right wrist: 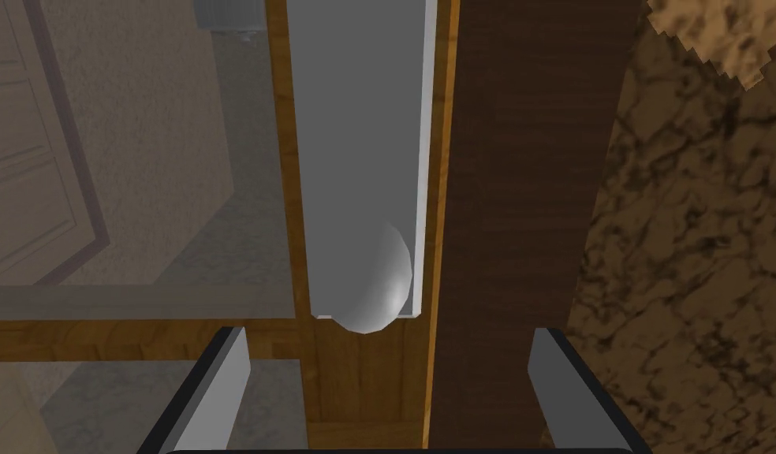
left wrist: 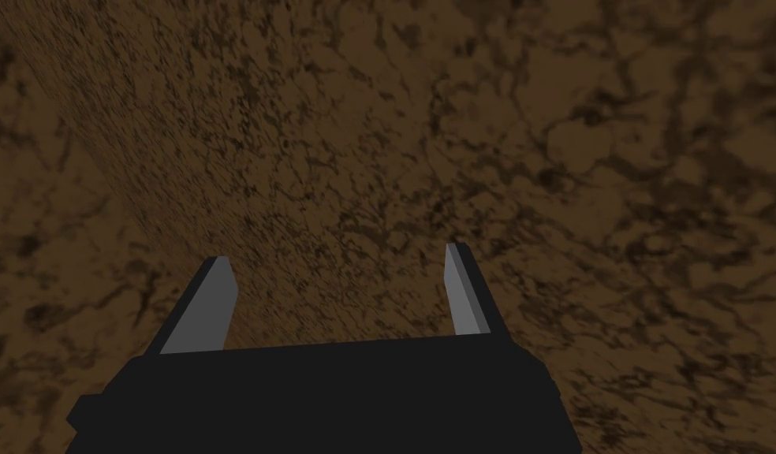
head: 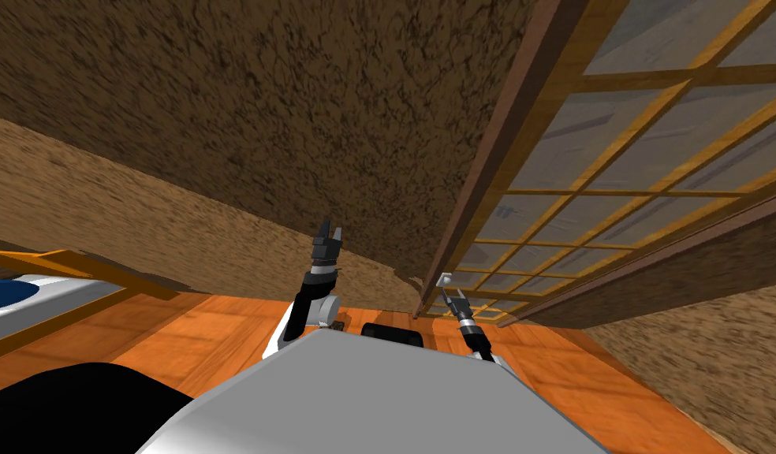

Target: Pull the door open

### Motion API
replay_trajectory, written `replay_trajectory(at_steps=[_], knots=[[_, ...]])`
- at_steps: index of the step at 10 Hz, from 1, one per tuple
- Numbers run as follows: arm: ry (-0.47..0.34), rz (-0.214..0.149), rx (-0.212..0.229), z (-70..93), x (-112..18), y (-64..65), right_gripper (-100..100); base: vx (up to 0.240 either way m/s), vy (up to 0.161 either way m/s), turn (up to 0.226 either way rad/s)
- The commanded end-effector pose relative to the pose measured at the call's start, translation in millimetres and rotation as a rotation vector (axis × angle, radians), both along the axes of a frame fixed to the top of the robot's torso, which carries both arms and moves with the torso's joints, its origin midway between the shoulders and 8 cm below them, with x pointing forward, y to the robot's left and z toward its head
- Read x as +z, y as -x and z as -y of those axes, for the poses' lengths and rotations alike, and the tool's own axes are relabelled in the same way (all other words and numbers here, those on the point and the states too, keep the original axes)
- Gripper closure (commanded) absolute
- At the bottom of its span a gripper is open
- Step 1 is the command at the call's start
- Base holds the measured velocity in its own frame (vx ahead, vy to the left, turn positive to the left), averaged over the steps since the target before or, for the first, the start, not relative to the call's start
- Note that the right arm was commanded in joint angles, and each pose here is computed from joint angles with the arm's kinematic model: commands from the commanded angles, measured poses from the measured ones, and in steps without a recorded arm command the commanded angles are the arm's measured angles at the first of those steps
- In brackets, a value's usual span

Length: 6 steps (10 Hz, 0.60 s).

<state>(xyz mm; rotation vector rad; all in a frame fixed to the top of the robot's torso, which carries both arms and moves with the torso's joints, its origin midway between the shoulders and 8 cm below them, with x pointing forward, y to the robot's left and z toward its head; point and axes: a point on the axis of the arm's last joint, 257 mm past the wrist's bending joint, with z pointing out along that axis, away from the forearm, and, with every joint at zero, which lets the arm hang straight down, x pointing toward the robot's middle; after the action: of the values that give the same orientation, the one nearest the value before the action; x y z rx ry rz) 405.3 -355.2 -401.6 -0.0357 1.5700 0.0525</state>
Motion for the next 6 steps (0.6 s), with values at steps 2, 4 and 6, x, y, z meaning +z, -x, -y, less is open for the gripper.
replay_trajectory(at_steps=[2, 4, 6], knots=[[0.000, 0.003, -0.037, 24.6, 1.1, 9.8, -100, 0.180, 0.049, 0.160], [-0.002, -0.004, -0.043, 27.7, -2.5, 14.8, -100, 0.110, 0.021, 0.033], [-0.002, -0.004, -0.043, 27.7, -2.5, 14.8, 100, -0.026, -0.009, -0.014]])
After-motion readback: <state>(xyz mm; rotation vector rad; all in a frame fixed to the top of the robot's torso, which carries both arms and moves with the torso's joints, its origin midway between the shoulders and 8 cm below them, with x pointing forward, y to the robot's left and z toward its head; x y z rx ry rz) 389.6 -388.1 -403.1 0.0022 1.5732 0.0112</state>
